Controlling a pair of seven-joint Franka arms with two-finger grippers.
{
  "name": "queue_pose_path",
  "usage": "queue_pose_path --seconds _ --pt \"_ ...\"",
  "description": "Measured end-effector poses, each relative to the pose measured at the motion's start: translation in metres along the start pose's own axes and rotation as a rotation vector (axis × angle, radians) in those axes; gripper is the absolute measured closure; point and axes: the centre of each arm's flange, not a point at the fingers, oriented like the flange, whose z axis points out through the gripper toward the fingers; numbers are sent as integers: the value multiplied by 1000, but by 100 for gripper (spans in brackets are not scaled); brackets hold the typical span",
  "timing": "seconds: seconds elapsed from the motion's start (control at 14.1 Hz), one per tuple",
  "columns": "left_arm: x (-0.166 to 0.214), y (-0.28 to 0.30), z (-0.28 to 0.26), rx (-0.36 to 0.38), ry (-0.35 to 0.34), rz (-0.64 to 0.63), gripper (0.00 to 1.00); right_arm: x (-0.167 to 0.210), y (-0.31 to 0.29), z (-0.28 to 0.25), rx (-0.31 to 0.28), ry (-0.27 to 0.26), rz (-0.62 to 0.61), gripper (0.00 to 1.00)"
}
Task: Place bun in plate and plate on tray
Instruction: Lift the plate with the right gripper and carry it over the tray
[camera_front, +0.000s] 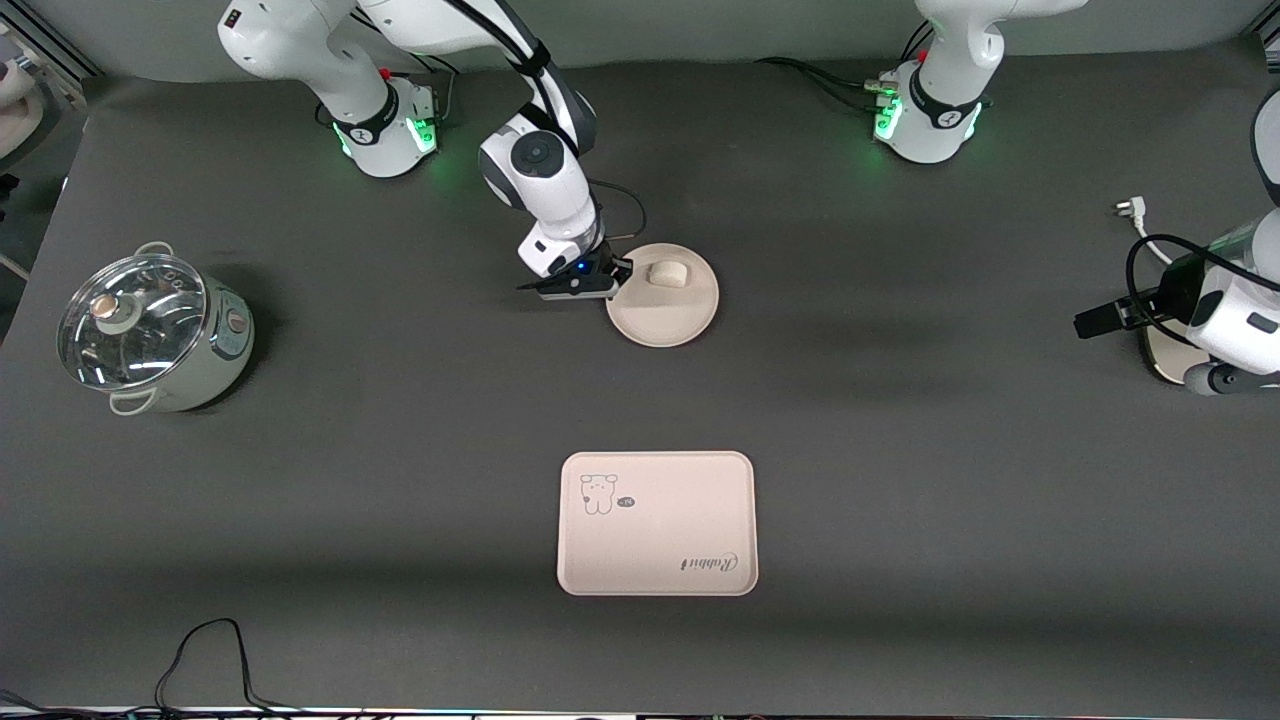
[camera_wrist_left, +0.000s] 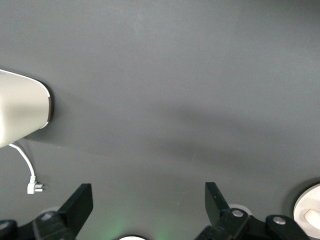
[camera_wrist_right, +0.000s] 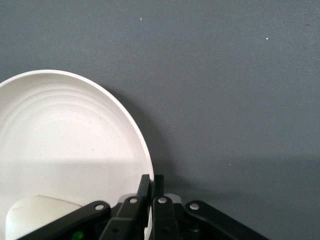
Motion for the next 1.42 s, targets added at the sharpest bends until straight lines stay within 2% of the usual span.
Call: queue_pose_path --seconds 0.28,0.5,0.57,0.78,0.85,1.14,1.28,1.42 --pt "0 0 0 0 0 0 0 4 -1 -8 3 -3 7 96" --pt "0 0 0 0 -1 1 0 29 4 -50 11 -23 8 96" --pt "0 0 0 0 -1 1 0 41 8 -73 32 -23 14 96" --pt "0 0 0 0 -1 1 0 67 18 -137 162 -32 40 96" --pt "0 0 0 0 -1 1 0 70 20 -148 189 -33 42 96" --pt "0 0 0 0 -2 1 0 82 19 -146 196 -27 58 96" --pt "0 0 0 0 -2 1 0 112 12 -141 197 -12 81 96" --pt "0 0 1 1 -2 1 0 158 5 -137 197 -1 106 96"
